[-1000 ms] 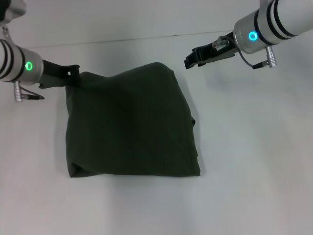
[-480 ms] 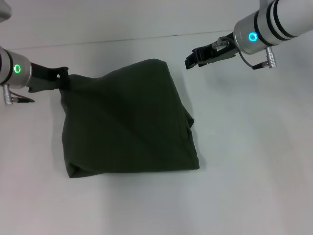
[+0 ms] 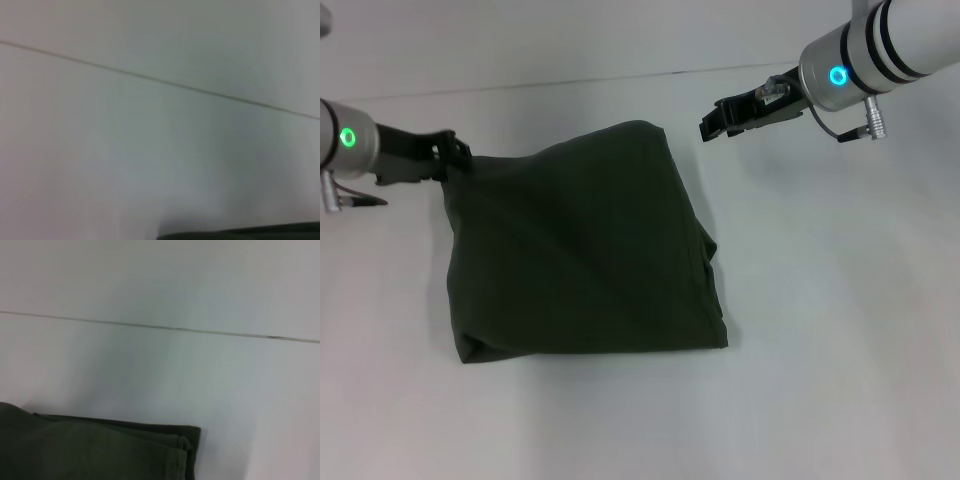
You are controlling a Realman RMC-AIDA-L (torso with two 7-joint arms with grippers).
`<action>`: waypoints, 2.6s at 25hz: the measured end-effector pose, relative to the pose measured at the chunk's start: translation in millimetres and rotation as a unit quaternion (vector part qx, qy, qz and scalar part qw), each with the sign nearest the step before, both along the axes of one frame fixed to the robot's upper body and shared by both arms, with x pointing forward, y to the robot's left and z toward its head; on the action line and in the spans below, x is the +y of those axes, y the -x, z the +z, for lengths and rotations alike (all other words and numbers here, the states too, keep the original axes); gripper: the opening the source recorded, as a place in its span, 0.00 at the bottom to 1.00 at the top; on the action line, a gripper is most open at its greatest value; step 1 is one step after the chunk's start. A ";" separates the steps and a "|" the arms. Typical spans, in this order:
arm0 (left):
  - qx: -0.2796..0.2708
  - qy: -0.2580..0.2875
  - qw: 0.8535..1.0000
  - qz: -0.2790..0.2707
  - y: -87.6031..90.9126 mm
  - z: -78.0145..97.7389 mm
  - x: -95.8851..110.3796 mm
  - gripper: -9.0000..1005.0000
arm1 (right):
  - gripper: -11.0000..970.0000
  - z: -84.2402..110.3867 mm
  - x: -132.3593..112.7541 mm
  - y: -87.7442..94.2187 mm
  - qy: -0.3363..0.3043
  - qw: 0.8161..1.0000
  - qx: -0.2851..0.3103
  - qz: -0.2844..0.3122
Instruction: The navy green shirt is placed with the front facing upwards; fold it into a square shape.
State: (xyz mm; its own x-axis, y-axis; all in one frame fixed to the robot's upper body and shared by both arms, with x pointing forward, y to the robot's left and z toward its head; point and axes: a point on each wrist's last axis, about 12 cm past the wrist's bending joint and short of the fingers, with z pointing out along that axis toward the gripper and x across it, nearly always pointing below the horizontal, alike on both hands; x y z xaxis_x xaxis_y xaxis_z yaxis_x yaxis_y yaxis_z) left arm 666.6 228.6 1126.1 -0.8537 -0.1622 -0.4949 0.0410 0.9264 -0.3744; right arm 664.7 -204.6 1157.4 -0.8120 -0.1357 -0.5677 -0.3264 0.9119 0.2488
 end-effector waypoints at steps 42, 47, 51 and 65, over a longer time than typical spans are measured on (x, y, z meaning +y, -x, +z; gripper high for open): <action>0.006 0.297 0.948 -0.115 50.4 4.6 36.3 0.03 | 0.23 -50.9 -46.1 51.4 -0.330 0.942 -0.053 0.009; -0.006 0.279 0.954 -0.112 46.8 -0.2 29.2 0.03 | 0.05 -62.5 -35.8 51.3 -0.312 0.946 -0.083 0.010; -0.005 0.276 0.955 -0.107 48.3 -2.7 31.9 0.03 | 0.02 -67.2 -9.4 45.6 -0.269 0.957 -0.096 0.057; -0.013 0.277 0.957 -0.084 54.7 -4.8 49.0 0.03 | 0.01 -84.3 25.0 21.7 -0.118 0.981 -0.140 0.068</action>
State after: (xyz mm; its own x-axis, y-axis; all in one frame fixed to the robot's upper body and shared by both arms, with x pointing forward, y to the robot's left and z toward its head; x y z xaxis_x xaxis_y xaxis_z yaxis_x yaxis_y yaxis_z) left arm 611.9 277.6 1121.3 -0.8793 -0.2668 -0.3946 0.1889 0.5651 -0.8031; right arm 643.0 -179.6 1073.1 -0.6040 -0.0697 -0.7939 -0.5266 0.7826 0.3319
